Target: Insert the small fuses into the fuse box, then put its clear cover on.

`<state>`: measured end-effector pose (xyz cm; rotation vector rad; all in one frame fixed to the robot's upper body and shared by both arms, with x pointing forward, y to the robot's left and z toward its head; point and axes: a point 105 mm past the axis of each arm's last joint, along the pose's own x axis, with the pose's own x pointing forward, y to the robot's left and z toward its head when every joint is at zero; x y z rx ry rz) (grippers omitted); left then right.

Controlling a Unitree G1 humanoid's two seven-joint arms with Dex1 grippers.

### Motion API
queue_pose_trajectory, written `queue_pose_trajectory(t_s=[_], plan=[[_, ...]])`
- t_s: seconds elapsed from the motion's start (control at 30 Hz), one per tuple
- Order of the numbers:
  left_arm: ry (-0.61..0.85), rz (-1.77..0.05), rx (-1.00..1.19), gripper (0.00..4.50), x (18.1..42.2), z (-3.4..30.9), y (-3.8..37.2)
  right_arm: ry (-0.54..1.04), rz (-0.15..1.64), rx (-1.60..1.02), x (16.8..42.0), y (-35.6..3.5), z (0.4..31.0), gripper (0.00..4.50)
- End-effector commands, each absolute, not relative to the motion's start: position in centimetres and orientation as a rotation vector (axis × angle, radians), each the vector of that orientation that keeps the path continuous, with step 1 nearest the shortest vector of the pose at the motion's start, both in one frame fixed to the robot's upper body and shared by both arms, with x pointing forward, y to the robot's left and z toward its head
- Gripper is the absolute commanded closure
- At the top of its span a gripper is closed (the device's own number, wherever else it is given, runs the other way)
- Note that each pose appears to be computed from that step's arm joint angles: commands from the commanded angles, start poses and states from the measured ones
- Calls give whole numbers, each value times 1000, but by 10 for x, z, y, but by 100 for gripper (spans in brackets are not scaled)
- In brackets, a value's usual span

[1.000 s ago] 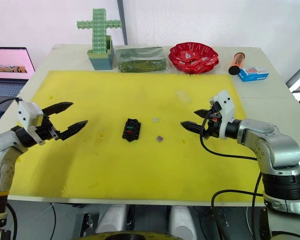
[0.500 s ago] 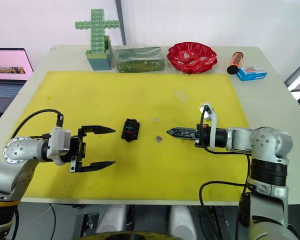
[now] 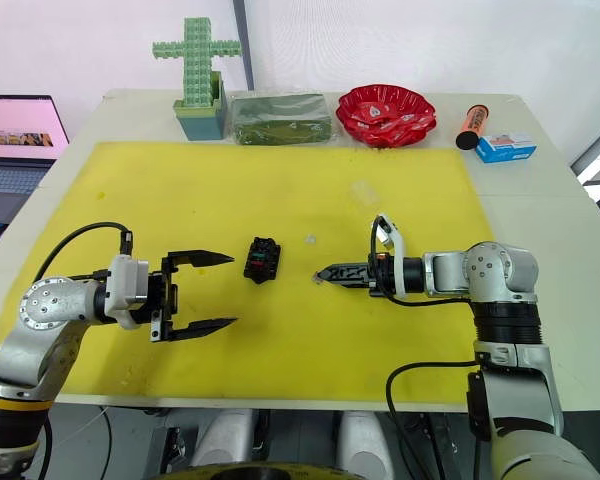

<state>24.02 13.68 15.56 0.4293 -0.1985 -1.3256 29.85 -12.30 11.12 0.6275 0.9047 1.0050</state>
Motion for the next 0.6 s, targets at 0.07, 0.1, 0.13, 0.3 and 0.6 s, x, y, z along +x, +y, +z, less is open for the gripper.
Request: queue_pose_trajectory(t_s=[0.07, 0.1, 0.13, 0.3, 0.6], plan=[[-241, -1338, 453, 0, 236, 162, 132, 883, 1006, 612, 305, -123, 114, 125], [-242, -1339, 453, 0, 236, 162, 131, 881, 1006, 612, 307, -122, 114, 125], [-242, -1340, 453, 0, 237, 162, 131, 879, 1006, 609, 308, -122, 113, 125], [-237, -1347, 461, 0, 238, 162, 133, 886, 1002, 599, 312, -118, 110, 125], [-234, -1354, 458, 0, 241, 164, 130, 887, 1045, 602, 311, -107, 110, 125]])
